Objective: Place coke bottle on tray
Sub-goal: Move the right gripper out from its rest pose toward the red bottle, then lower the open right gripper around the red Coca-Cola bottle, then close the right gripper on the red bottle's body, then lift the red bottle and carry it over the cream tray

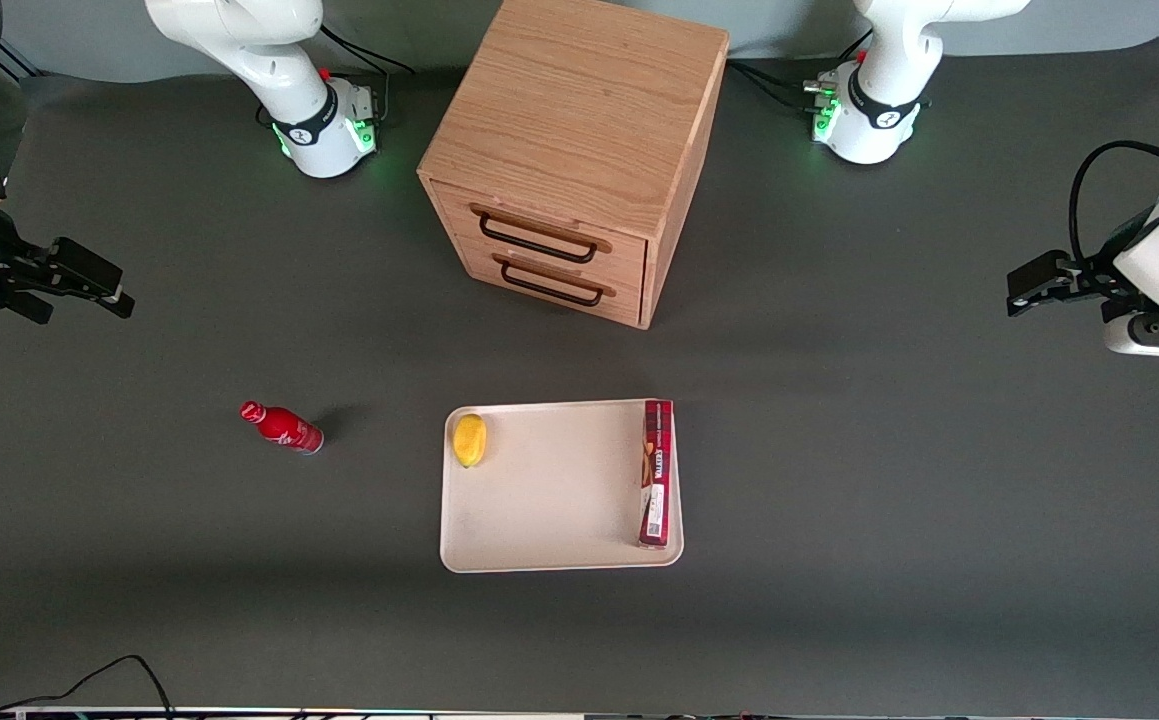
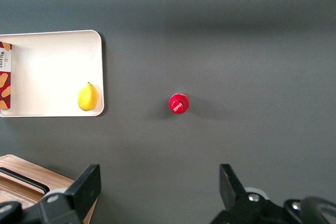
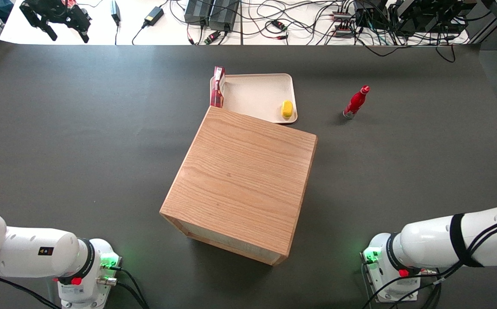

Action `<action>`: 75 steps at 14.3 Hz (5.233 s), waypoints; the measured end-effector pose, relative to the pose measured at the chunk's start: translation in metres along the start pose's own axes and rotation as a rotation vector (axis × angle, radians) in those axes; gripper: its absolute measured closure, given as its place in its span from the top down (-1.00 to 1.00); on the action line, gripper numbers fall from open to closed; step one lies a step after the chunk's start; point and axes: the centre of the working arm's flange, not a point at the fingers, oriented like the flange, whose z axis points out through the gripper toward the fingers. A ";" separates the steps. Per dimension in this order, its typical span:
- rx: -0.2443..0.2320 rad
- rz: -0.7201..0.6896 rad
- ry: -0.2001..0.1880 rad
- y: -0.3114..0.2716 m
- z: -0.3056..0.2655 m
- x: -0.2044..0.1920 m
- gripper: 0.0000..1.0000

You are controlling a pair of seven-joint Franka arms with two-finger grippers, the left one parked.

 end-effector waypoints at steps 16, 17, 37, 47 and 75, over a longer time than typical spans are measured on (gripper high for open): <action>-0.046 -0.013 -0.096 0.017 0.121 -0.005 1.00; -0.046 -0.023 -0.094 0.018 0.131 -0.005 1.00; -0.081 -0.119 -0.105 0.009 0.293 0.014 0.95; -0.081 -0.135 -0.093 0.002 0.305 0.016 -0.02; -0.095 -0.086 -0.116 -0.033 0.015 0.045 -0.38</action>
